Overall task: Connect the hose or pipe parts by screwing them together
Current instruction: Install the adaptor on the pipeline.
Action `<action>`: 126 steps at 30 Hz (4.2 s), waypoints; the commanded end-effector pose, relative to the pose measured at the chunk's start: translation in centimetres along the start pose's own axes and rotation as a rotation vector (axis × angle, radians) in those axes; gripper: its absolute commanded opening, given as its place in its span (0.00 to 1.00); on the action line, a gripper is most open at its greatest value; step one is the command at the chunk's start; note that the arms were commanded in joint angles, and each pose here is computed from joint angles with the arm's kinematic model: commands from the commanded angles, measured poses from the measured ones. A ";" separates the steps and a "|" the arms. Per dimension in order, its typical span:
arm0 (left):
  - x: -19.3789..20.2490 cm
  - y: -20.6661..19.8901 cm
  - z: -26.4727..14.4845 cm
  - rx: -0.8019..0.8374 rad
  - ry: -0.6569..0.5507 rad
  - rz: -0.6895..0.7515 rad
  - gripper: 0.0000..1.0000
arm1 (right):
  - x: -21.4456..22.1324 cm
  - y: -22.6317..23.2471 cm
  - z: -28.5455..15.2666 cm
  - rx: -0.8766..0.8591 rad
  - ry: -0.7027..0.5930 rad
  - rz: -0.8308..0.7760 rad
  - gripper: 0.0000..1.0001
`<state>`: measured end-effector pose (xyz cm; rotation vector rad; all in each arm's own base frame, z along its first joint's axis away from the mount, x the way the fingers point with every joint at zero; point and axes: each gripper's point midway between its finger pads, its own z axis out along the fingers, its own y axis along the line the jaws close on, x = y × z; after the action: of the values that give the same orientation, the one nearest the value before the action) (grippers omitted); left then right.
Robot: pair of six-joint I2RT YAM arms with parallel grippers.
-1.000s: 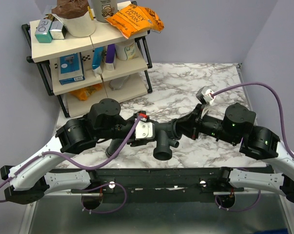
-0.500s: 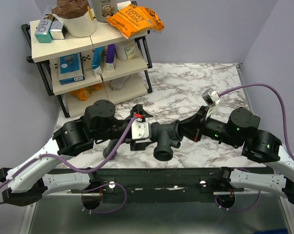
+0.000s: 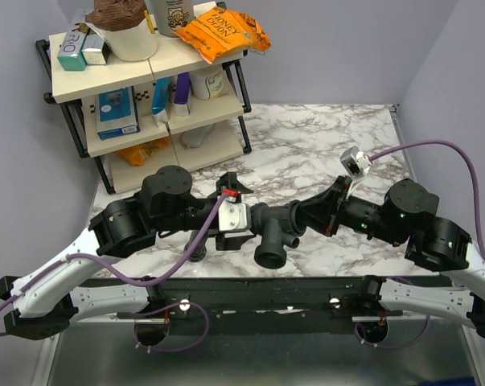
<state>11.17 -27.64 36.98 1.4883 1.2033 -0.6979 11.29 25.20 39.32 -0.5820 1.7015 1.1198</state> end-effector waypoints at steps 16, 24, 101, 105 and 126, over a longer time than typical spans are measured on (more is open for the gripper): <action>0.8 -1.5 1.6 0.054 -0.049 -0.114 0.99 | -2.7 2.4 -1.1 -0.102 -0.088 0.025 0.01; 0.8 -0.9 1.8 0.017 -0.067 -0.158 0.97 | -2.3 2.2 -1.2 -0.104 -0.094 0.034 0.01; 1.9 -2.5 2.2 0.092 -0.098 -0.255 0.84 | -2.2 1.4 -0.5 -0.090 -0.177 0.106 0.01; 1.5 -2.3 2.3 0.086 -0.116 -0.262 0.61 | -2.2 1.4 -0.3 -0.092 -0.181 0.110 0.00; -0.6 -0.6 1.6 0.026 -0.186 -0.336 0.66 | 0.0 0.5 0.4 -0.078 -0.151 0.147 0.01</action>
<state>10.03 -28.91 33.04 1.3514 1.3809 -1.0134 11.46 25.37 38.44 -0.4031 1.6556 1.2605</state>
